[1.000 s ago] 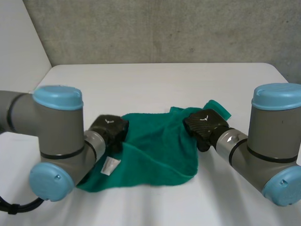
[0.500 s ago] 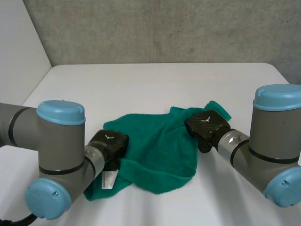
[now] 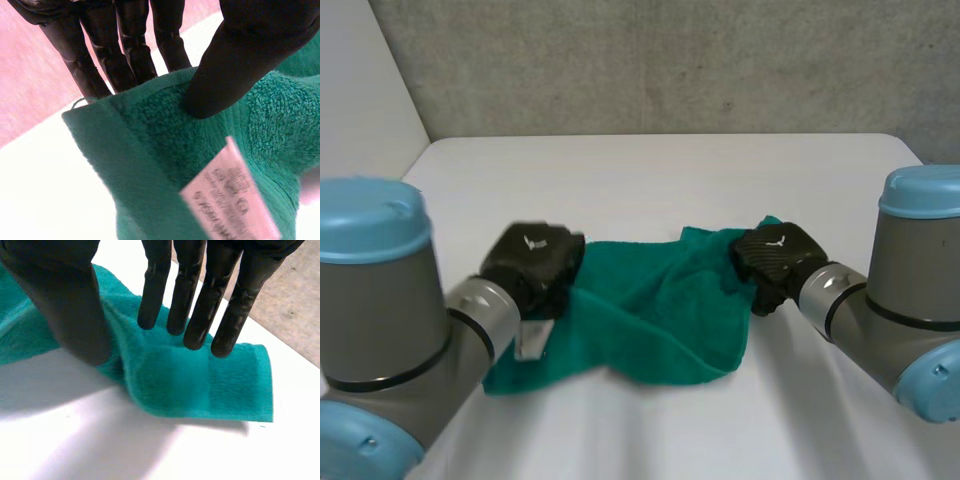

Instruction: Fold the towel.

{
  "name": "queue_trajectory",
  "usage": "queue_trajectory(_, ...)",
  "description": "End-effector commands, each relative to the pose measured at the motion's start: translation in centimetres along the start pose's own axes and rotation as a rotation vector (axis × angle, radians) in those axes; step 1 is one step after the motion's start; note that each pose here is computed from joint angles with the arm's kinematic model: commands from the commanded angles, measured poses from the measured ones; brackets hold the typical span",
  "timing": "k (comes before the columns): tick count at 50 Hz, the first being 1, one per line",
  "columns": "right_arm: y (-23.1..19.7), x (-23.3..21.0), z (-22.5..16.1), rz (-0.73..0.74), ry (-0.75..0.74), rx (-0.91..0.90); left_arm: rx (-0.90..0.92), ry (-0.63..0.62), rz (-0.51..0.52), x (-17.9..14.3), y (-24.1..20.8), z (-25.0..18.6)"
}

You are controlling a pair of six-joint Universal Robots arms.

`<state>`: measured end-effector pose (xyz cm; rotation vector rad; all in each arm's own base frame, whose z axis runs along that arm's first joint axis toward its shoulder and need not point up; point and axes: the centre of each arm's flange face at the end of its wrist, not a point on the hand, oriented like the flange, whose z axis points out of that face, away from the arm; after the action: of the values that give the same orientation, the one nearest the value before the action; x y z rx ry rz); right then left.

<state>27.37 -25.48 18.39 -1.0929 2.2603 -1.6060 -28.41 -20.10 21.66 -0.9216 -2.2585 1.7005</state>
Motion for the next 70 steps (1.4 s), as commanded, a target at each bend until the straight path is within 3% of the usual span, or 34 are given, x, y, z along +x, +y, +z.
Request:
queue_trajectory(1, 0.4, 2.8, 0.2, 0.118, 0.067, -0.022, 0.179, -0.104, 0.0, -2.9, -4.0, -1.2)
queue_trajectory(8, 1.3, 5.4, -0.1, 0.38, 0.063, -0.016, 0.231, -0.145, 0.09, -3.7, -5.6, -2.2)
queue_trajectory(16, 3.1, 4.4, -0.6, 0.494, -0.008, -0.066, 0.409, -0.2, 0.096, -4.6, -10.6, -5.3)
queue_trajectory(30, 3.3, -0.1, -1.0, 0.461, -0.11, -0.062, 0.583, -0.217, 0.062, -4.0, -15.9, -7.6)
queue_trajectory(37, 3.0, -0.2, 1.4, 0.541, -0.089, 0.029, 0.61, -0.195, 0.051, -3.0, -16.4, -8.5)
queue_trajectory(43, 3.0, -2.8, 3.6, 0.539, -0.097, 0.022, 0.634, -0.189, 0.004, -3.1, -17.0, -8.8)
queue_trajectory(53, 2.7, -5.0, 4.5, 0.551, -0.106, 0.028, 0.667, -0.219, -0.024, -3.9, -18.0, -9.2)
queue_trajectory(57, 2.4, -3.9, 4.9, 0.549, -0.02, 0.069, 0.666, -0.226, -0.025, -4.1, -18.1, -9.1)
queue_trajectory(61, 0.2, -2.2, 4.3, 0.491, 0.069, 0.174, 0.633, -0.266, -0.025, -5.1, -17.3, -8.2)
queue_trajectory(65, -2.6, 1.5, 2.7, 0.337, 0.145, 0.253, 0.56, -0.319, -0.016, -6.9, -15.5, -6.6)
queue_trajectory(66, -3.6, 4.4, 1.5, 0.174, 0.199, 0.25, 0.54, -0.329, -0.014, -7.3, -15.0, -6.1)
queue_trajectory(70, -4.7, 6.0, -1.2, -0.093, 0.192, 0.162, 0.411, -0.376, -0.013, -9.2, -11.6, -3.6)
